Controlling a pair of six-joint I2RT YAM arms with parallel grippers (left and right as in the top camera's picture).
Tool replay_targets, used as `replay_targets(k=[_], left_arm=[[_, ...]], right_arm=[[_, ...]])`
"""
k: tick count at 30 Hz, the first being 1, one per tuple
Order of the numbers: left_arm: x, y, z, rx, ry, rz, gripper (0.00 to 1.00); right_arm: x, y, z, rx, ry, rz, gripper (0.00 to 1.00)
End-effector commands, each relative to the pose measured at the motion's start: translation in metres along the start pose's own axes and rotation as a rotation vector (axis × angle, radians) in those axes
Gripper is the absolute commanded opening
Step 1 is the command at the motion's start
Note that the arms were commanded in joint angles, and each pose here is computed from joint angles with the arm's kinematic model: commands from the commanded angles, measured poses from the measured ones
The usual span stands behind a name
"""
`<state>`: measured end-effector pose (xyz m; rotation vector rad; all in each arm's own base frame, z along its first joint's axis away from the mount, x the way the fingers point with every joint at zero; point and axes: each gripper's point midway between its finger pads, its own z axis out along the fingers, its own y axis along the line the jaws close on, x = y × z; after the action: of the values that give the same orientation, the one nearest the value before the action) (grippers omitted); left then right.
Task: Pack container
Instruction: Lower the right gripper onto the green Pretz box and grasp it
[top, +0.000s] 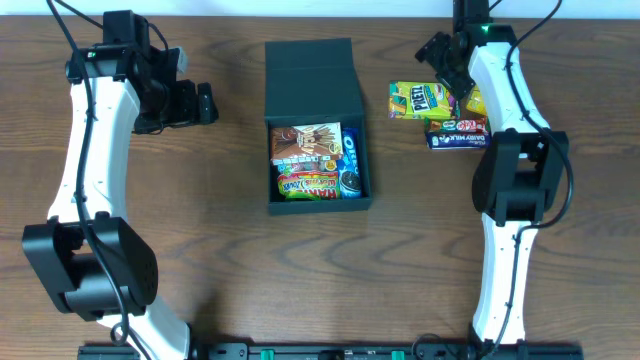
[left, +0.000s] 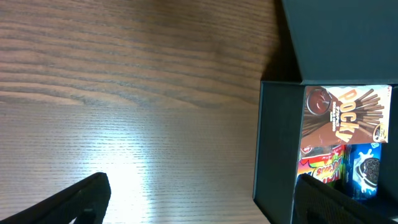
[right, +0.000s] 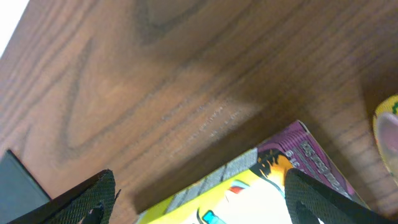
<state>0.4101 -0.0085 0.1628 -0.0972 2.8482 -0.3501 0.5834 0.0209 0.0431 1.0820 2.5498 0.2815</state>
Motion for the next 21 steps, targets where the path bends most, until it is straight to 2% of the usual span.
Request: replay_targets(k=[1,8,15,17,21], left_arm=[[-0.001,0.001,-0.006,0.001,-0.013,-0.008,0.95],[-0.001,0.001,-0.006,0.001,-0.012,-0.008,0.95],[-0.001,0.001,-0.006,0.001,-0.012,-0.008,0.95],[-0.001,0.001,-0.006,0.001,-0.013,-0.008,0.95],[-0.001,0.001,-0.006,0.001,-0.013,-0.009,0.95]], right_arm=[[0.003,-0.008,0.009,0.025,0.022,-0.023,0.86],[-0.002,0.008,-0.001,-0.039,0.02,-0.036,0.8],[-0.015,0.04,-0.03,-0.125,-0.026,-0.052,0.8],[-0.023,0.038,-0.028,-0.106,-0.07,-0.053,0.81],[-0.02,0.032,-0.004,-0.089,-0.057,-0.051,0.8]])
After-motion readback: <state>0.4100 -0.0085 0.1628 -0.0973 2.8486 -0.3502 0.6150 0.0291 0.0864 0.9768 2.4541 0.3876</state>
